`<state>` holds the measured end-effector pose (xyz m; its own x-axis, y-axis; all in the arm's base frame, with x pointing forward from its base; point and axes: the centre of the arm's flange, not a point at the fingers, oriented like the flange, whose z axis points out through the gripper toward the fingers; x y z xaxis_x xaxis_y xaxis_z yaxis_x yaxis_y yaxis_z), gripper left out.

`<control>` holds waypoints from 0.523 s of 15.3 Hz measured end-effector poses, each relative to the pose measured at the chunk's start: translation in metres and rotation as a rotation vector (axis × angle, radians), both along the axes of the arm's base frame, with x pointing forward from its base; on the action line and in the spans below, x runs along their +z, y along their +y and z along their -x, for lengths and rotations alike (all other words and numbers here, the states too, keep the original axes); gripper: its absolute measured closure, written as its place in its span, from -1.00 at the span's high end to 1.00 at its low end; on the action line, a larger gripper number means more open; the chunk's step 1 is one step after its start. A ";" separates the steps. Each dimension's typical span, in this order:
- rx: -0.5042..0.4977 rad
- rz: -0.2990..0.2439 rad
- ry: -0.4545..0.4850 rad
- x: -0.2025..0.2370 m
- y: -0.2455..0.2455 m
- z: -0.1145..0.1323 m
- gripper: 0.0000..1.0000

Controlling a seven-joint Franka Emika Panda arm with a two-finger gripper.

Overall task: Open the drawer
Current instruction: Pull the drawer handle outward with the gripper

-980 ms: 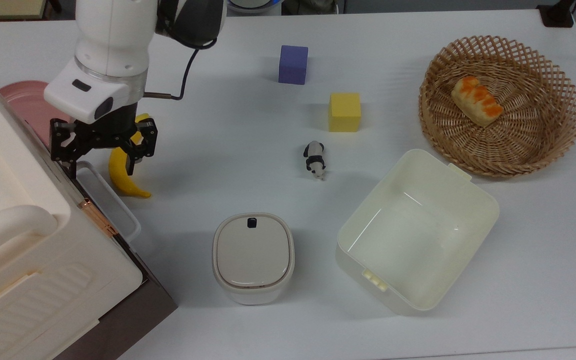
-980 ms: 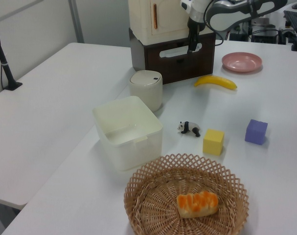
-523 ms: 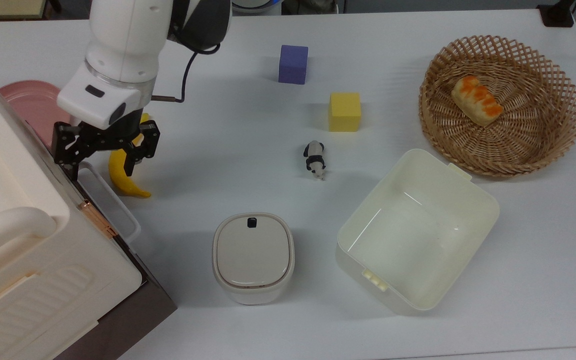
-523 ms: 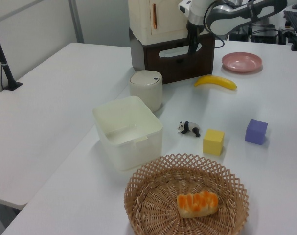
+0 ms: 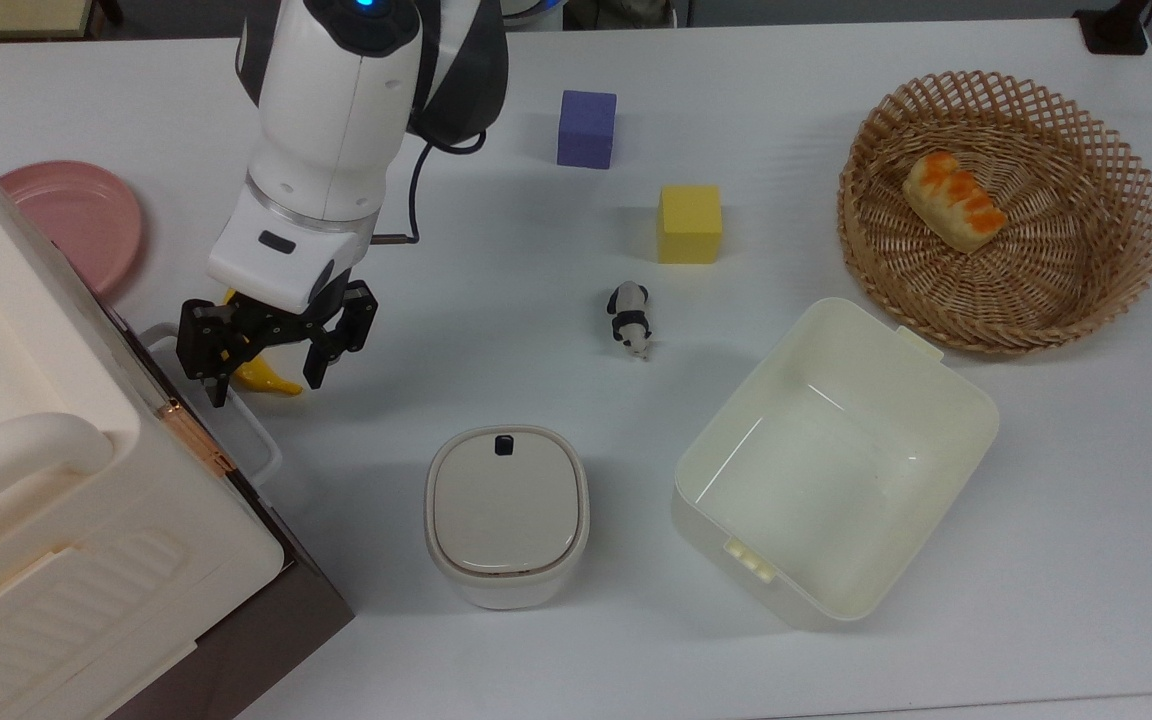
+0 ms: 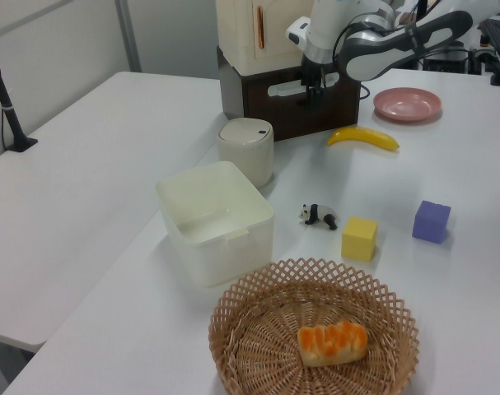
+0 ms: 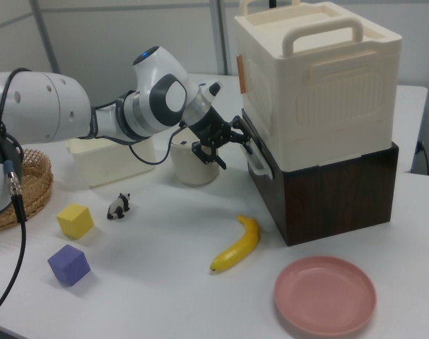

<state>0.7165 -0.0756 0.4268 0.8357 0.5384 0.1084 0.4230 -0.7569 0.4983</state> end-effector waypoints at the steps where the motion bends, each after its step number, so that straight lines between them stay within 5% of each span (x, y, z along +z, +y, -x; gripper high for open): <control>1: 0.002 0.004 0.001 0.000 0.000 0.000 0.53; 4: 0.011 0.032 0.000 0.001 -0.003 -0.001 0.19; 7: 0.011 0.047 -0.013 0.008 -0.007 -0.003 -0.44; 8: 0.011 0.047 -0.014 0.009 -0.008 -0.003 -0.47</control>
<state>0.7195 -0.0833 0.4354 0.8285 0.5520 0.0944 0.4236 -0.7280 0.5391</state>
